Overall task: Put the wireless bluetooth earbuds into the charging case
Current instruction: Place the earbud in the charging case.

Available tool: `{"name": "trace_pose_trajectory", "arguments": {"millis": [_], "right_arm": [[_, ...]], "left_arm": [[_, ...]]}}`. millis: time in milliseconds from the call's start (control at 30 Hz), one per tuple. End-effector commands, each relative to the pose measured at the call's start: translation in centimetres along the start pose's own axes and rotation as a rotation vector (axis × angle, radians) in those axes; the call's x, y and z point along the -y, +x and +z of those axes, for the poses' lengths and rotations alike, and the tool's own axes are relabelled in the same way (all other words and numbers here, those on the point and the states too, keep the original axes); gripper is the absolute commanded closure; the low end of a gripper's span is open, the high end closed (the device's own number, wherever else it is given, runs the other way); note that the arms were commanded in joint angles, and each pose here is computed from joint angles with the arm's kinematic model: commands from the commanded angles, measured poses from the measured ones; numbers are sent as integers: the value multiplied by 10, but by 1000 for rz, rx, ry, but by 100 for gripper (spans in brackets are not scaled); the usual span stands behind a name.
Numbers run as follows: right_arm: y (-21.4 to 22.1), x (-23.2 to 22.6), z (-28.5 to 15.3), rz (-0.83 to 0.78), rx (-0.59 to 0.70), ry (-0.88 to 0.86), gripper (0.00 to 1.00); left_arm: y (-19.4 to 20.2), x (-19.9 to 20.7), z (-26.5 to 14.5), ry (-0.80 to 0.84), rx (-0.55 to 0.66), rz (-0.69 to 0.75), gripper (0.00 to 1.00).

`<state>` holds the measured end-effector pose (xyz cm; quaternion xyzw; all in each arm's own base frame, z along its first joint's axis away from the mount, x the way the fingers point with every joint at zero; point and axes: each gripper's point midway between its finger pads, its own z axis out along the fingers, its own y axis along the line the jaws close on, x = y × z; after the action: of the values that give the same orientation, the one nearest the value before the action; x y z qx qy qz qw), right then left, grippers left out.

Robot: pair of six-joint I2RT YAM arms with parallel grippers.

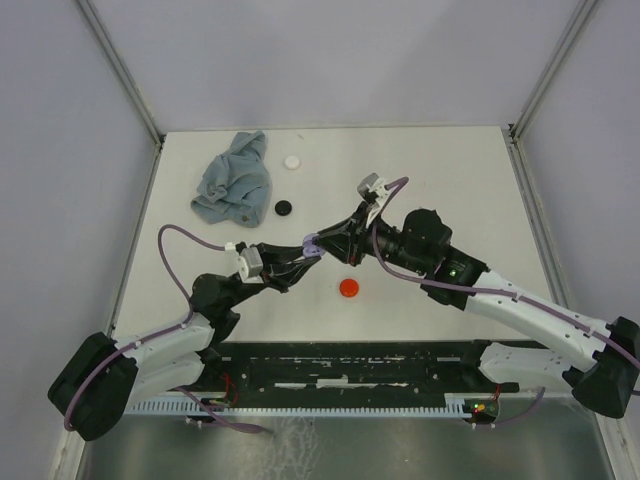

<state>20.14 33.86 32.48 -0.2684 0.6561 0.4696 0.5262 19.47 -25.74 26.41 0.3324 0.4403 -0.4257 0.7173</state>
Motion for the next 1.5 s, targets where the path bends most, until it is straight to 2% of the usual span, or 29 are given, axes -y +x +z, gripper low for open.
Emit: {"name": "trace_pose_trajectory", "arguments": {"millis": [0,400,800,1233,1467], "right_arm": [[-4,-9,4,-21,35,-37,86],[15,5,-2,-57,1,12,86],[24,-15,2,-75,-29,-118,79],[33,3,-4,-148,-63,-40,64],[22,8,-6,-141,-39,11,48]], "left_arm": [[-38,-5,10,-15,116,4,97],[-41,-6,10,-27,131,-24,97],[-36,-13,12,-64,115,-60,97],[-31,-15,11,-76,105,-71,97],[-25,-16,11,-80,86,-71,97]]}}
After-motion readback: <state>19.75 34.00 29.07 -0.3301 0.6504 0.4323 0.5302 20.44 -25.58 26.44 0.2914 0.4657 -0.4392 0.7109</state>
